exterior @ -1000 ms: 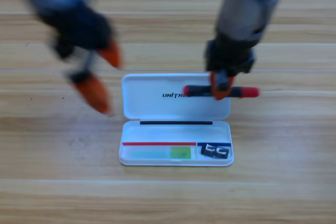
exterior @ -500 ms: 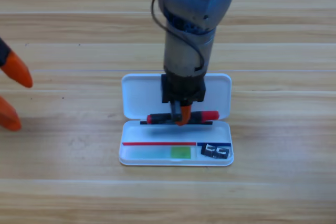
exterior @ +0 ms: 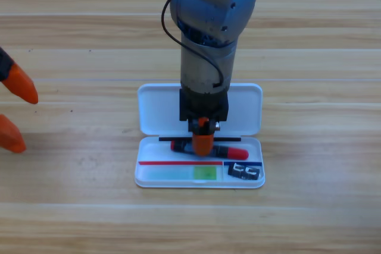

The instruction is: Clean up eraser and pencils

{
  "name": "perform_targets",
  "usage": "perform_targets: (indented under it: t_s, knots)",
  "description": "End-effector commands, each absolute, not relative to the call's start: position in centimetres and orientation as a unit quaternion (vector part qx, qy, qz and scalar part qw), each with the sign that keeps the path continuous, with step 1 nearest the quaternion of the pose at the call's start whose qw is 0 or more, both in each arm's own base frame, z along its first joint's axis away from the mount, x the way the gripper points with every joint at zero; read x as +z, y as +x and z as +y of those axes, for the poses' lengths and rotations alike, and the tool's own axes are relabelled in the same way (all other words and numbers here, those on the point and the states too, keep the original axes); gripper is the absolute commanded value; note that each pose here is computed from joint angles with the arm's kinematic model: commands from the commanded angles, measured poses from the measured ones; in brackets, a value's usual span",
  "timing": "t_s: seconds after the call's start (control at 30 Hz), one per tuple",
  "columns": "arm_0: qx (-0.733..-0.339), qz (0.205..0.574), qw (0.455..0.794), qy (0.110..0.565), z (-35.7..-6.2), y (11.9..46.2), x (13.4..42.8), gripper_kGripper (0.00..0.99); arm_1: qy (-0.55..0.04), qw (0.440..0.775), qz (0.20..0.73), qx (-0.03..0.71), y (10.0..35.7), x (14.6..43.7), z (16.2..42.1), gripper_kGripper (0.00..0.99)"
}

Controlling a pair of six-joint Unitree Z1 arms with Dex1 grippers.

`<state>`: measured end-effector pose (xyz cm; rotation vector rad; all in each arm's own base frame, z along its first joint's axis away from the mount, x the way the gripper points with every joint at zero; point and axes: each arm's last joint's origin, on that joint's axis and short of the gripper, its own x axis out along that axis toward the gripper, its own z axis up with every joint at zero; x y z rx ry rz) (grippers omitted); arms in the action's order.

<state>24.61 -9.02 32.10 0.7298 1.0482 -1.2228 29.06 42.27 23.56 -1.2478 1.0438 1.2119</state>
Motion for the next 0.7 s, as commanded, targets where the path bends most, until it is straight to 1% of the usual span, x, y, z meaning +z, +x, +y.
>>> perform_targets:
  t_s: [0.03, 0.17, 0.23, 0.33, 0.4, 0.5, 0.57, 0.6, 0.7]
  knots:
    - [-0.536, 0.463, 0.635, 0.309, -8.5, 24.5, 31.4, 0.989, -0.523, 0.531, 0.432, 0.509, 28.2, 25.0, 42.1, 0.990]
    - [-0.535, 0.453, 0.642, 0.311, -8.6, 24.8, 31.9, 0.989, -0.501, 0.553, 0.405, 0.528, 26.6, 30.2, 39.9, 0.990]
    - [-0.532, 0.441, 0.652, 0.313, -8.8, 25.2, 32.8, 0.989, -0.480, 0.561, 0.390, 0.550, 25.1, 33.3, 38.3, 0.990]
    - [-0.523, 0.413, 0.674, 0.320, -9.1, 26.3, 34.7, 0.989, -0.436, 0.573, 0.362, 0.592, 22.4, 37.7, 35.2, 0.990]
    - [-0.520, 0.387, 0.690, 0.322, -9.4, 27.3, 35.9, 0.989, -0.403, 0.591, 0.335, 0.613, 20.5, 39.7, 32.9, 0.990]
    - [-0.510, 0.345, 0.721, 0.317, -9.9, 29.3, 36.9, 0.989, -0.352, 0.647, 0.273, 0.619, 18.1, 41.4, 28.8, 0.990]
    - [-0.508, 0.322, 0.738, 0.306, -9.9, 31.2, 36.9, 0.976, -0.314, 0.678, 0.237, 0.621, 16.5, 41.9, 26.1, 0.990]
    - [-0.506, 0.314, 0.745, 0.302, -9.9, 32.3, 36.6, 0.957, -0.300, 0.684, 0.222, 0.627, 15.7, 41.9, 25.0, 0.990]
    - [-0.518, 0.306, 0.749, 0.276, -9.8, 36.2, 34.7, 0.836, -0.267, 0.694, 0.196, 0.639, 14.0, 41.7, 22.8, 0.990]
